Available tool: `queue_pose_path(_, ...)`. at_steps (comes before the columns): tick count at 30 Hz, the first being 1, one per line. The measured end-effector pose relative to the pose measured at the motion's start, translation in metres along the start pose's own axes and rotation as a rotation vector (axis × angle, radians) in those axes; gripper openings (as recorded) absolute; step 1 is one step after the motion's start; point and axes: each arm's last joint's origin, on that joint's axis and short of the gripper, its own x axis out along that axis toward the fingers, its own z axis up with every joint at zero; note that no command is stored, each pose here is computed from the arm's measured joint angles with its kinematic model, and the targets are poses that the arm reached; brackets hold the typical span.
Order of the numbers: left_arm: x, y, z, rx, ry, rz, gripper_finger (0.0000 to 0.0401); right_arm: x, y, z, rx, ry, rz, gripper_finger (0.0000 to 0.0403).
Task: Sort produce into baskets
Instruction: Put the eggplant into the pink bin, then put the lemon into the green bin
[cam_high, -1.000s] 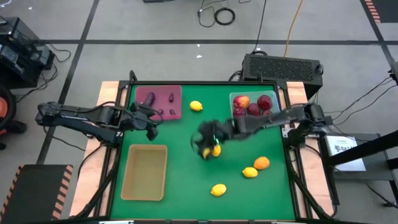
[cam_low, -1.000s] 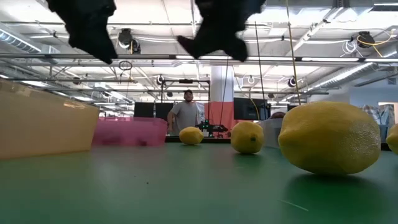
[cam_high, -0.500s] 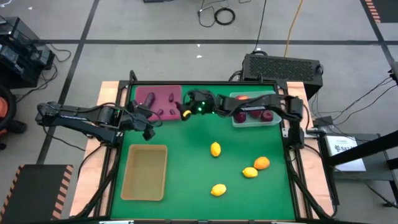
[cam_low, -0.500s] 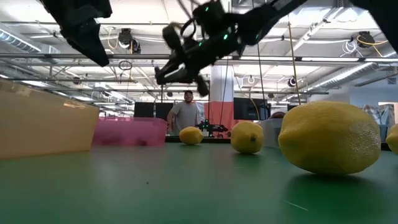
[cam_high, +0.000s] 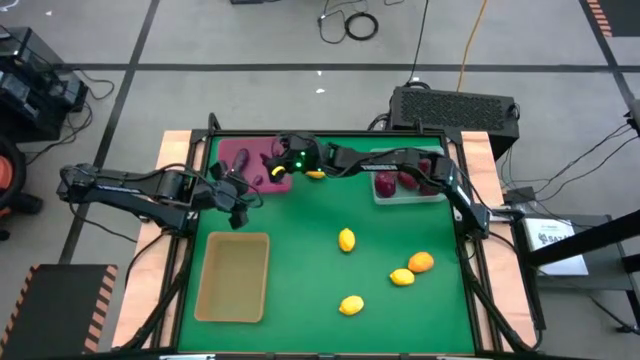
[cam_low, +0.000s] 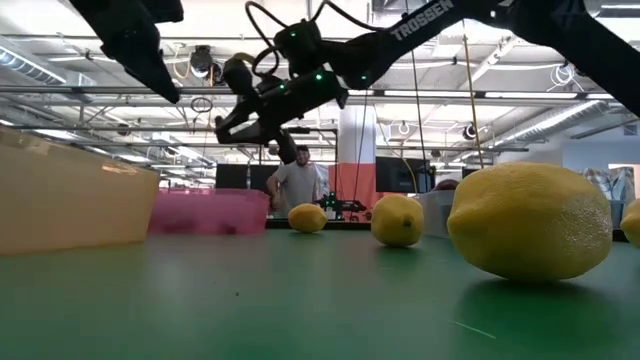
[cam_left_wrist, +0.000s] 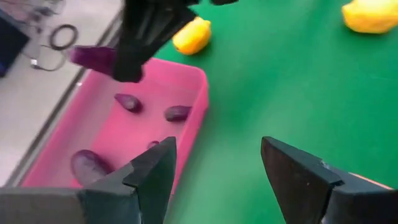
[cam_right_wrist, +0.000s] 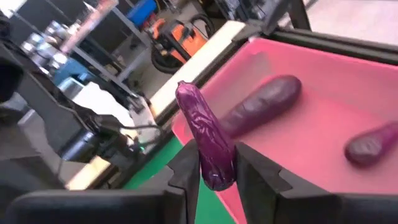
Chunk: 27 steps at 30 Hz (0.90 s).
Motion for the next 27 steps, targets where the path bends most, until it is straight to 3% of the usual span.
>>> queue_pose_path(5,0.0,-0.002,-0.001,-0.019,0.015,-0.049,0.0242,0.002,-0.003,0.006,-0.05,-0.005,-0.025,0.0105)
queue_pose_path(16,0.0,-0.003,0.002,-0.07,-0.002,-0.073,0.0242,-0.001,-0.015,0.015,-0.035,-0.001,-0.044,0.0158)
queue_pose_path(19,0.001,-0.003,0.003,-0.073,-0.005,-0.073,0.0242,-0.011,-0.016,0.023,-0.021,0.052,-0.049,0.0173)
queue_pose_path(24,0.004,-0.006,0.006,-0.131,-0.02,-0.073,0.0242,-0.046,-0.019,0.045,0.003,0.281,0.007,0.0185)
queue_pose_path(27,0.008,-0.009,0.011,-0.143,-0.044,-0.079,0.0242,-0.071,-0.018,0.051,-0.033,0.391,-0.035,0.0185)
